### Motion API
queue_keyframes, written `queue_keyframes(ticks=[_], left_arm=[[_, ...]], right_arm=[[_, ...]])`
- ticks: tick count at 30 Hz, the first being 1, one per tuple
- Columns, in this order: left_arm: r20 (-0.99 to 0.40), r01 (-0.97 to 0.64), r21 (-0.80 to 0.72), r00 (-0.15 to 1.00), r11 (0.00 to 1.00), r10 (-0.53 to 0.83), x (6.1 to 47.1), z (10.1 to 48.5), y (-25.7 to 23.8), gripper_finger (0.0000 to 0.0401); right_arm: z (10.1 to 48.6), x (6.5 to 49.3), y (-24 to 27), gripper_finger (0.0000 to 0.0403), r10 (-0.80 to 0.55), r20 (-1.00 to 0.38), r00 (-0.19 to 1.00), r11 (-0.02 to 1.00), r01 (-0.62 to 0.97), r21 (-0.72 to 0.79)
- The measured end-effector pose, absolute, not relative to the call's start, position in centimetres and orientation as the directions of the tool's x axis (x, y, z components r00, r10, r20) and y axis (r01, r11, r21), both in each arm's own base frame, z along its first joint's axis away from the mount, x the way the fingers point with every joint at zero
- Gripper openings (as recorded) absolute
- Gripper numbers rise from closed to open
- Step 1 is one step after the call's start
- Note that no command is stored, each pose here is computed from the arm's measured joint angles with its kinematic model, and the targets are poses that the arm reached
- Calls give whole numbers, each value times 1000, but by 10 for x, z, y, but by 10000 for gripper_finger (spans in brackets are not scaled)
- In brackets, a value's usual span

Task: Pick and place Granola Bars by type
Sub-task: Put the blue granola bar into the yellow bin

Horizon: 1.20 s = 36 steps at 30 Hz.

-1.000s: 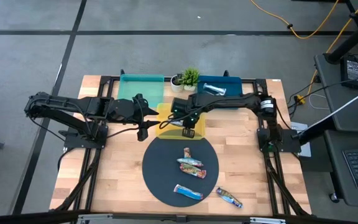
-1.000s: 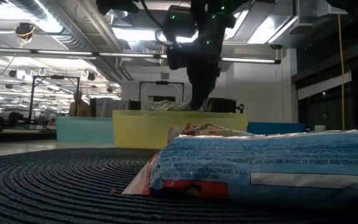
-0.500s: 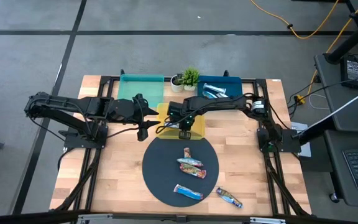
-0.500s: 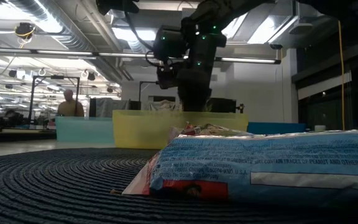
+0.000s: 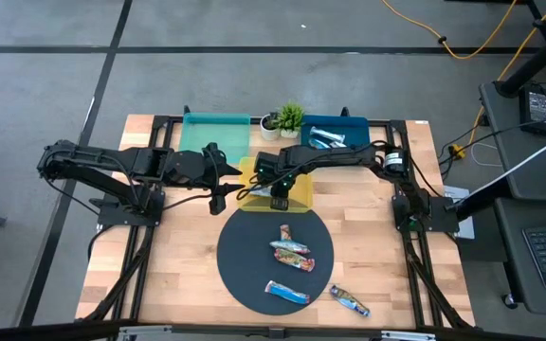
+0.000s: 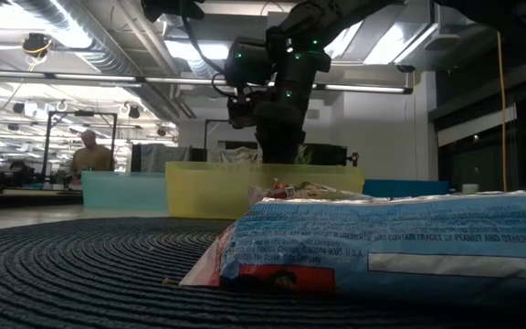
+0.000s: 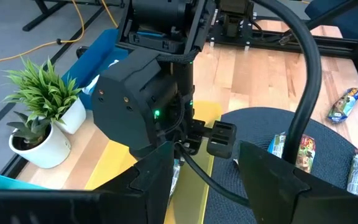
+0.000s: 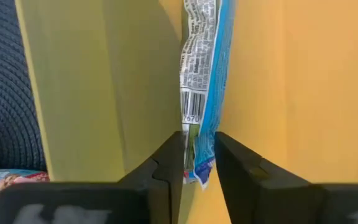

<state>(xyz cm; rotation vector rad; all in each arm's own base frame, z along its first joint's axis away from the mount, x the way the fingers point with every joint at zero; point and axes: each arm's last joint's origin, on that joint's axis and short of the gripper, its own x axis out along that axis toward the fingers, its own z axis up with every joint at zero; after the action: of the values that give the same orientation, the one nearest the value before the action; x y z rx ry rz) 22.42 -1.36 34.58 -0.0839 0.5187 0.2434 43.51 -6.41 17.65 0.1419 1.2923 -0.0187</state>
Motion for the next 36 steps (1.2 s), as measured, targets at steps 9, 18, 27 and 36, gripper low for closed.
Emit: queue_keyframes(ticks=[9, 18, 27, 36], left_arm=[[-500, -252, -20, 840, 967, 209, 224, 346, -14, 171], [-510, -248, -35, 838, 968, 196, 224, 345, -14, 171], [-516, -236, -32, 836, 971, 186, 224, 344, -14, 171], [-516, -231, -27, 836, 973, 184, 224, 344, -14, 171]], right_arm=[[180, 426, -63, 148, 66, -976, 207, 984, 151, 99], [229, 400, -63, 146, -94, -980, 178, 971, 235, -51], [308, 344, -32, 145, -217, -956, 197, 951, 265, -161], [323, 268, 35, 144, -129, -947, 295, 977, 201, -71]])
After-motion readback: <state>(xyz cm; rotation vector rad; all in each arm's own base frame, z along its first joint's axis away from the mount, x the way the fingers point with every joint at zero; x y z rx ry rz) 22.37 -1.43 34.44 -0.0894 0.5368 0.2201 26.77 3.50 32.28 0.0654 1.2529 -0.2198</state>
